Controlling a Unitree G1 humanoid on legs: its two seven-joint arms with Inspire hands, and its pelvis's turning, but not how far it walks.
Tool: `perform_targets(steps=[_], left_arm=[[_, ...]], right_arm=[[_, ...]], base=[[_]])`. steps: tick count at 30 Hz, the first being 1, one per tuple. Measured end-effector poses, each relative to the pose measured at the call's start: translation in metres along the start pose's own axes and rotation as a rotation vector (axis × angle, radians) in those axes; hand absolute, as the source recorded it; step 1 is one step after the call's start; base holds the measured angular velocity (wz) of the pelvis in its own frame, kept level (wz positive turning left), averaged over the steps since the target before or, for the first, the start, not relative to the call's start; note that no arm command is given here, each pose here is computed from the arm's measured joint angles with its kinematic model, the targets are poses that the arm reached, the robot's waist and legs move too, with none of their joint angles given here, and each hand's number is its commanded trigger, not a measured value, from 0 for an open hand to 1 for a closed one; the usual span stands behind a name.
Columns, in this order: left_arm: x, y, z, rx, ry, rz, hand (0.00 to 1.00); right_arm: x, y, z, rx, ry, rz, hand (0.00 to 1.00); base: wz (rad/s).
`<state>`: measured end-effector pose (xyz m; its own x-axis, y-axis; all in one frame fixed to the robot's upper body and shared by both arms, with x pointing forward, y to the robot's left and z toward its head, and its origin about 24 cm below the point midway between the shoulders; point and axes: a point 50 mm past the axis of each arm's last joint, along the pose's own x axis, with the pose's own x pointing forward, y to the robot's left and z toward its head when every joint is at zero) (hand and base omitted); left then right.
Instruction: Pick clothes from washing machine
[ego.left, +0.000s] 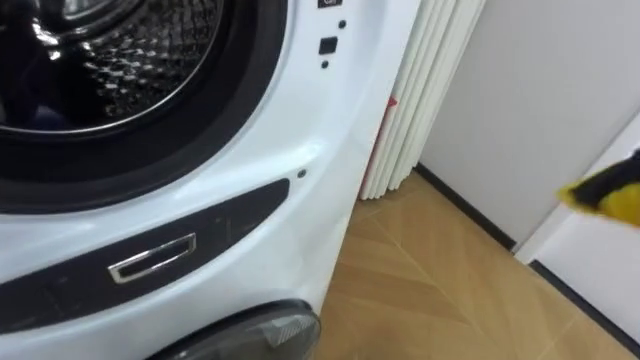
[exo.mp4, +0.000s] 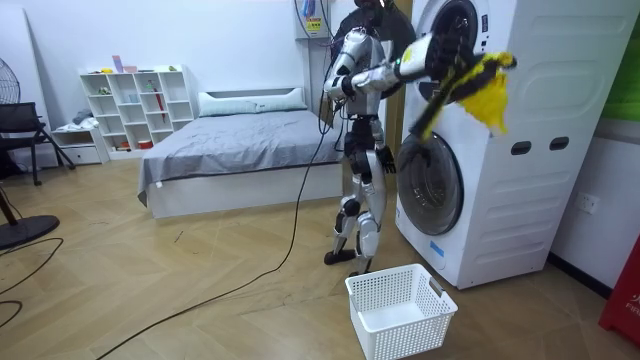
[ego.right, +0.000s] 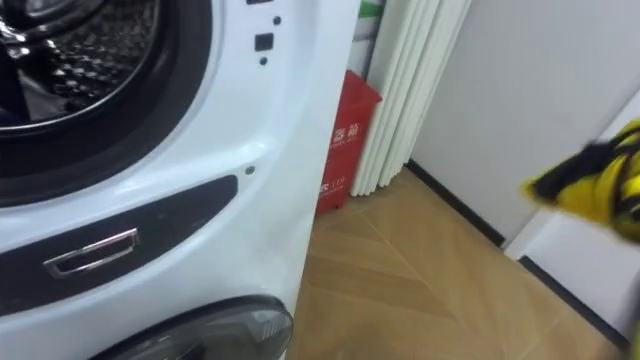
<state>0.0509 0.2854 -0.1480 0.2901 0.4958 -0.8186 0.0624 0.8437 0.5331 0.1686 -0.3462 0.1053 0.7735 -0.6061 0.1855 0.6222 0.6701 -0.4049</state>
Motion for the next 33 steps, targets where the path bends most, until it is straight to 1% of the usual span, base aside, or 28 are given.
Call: perform_targets(steps=[3, 7, 10, 13, 15, 16, 18, 22, 24, 29, 31, 33], left_arm=[[0.0, -0.007, 0.008, 0.007, -0.023, -0.026, 0.0], [0.0, -0.01, 0.012, 0.01, -0.034, -0.036, 0.0], [0.0, -0.011, 0.013, -0.044, -0.022, -0.046, 0.0], [0.001, -0.014, 0.018, -0.03, -0.025, -0.059, 0.0], [0.001, -0.019, 0.022, -0.019, -0.032, -0.085, 0.0], [0.0, -0.021, 0.023, -0.025, -0.036, -0.103, 0.0], [0.0, -0.022, 0.024, -0.034, -0.035, -0.105, 0.0], [0.0, -0.027, 0.031, -0.033, -0.046, -0.123, 0.0], [0.0, -0.029, 0.042, -0.04, -0.066, -0.13, 0.0], [0.001, -0.029, 0.066, -0.029, -0.124, -0.123, 0.0], [0.002, -0.028, 0.075, -0.065, -0.134, -0.125, 0.0], [0.002, -0.028, 0.076, -0.096, -0.139, -0.129, 0.0]], right_arm=[[-0.006, 0.016, -0.018, 0.017, 0.082, 0.06, 1.0], [-0.013, 0.028, -0.037, 0.077, 0.168, 0.113, 1.0], [-0.022, 0.039, -0.07, 0.129, 0.329, 0.137, 1.0], [-0.03, 0.044, -0.098, 0.112, 0.453, 0.135, 1.0], [-0.044, 0.048, -0.125, 0.111, 0.589, 0.119, 1.0], [-0.047, 0.049, -0.132, 0.11, 0.628, 0.11, 1.0], [-0.048, 0.053, -0.137, 0.112, 0.656, 0.095, 1.0], [-0.039, 0.059, -0.139, 0.122, 0.648, 0.045, 1.0], [-0.031, 0.066, -0.138, 0.14, 0.636, 0.03, 1.0], [-0.02, 0.083, -0.135, 0.147, 0.62, 0.037, 1.0], [-0.019, 0.086, -0.137, 0.134, 0.633, 0.036, 1.0], [-0.018, 0.087, -0.138, 0.12, 0.638, 0.028, 1.0]], base=[[-0.15], [-0.2], [-0.2], [-0.1], [-0.06], [-0.08], [-0.18], [-0.15], [-0.09], [0.02], [0.06], [-0.05]])
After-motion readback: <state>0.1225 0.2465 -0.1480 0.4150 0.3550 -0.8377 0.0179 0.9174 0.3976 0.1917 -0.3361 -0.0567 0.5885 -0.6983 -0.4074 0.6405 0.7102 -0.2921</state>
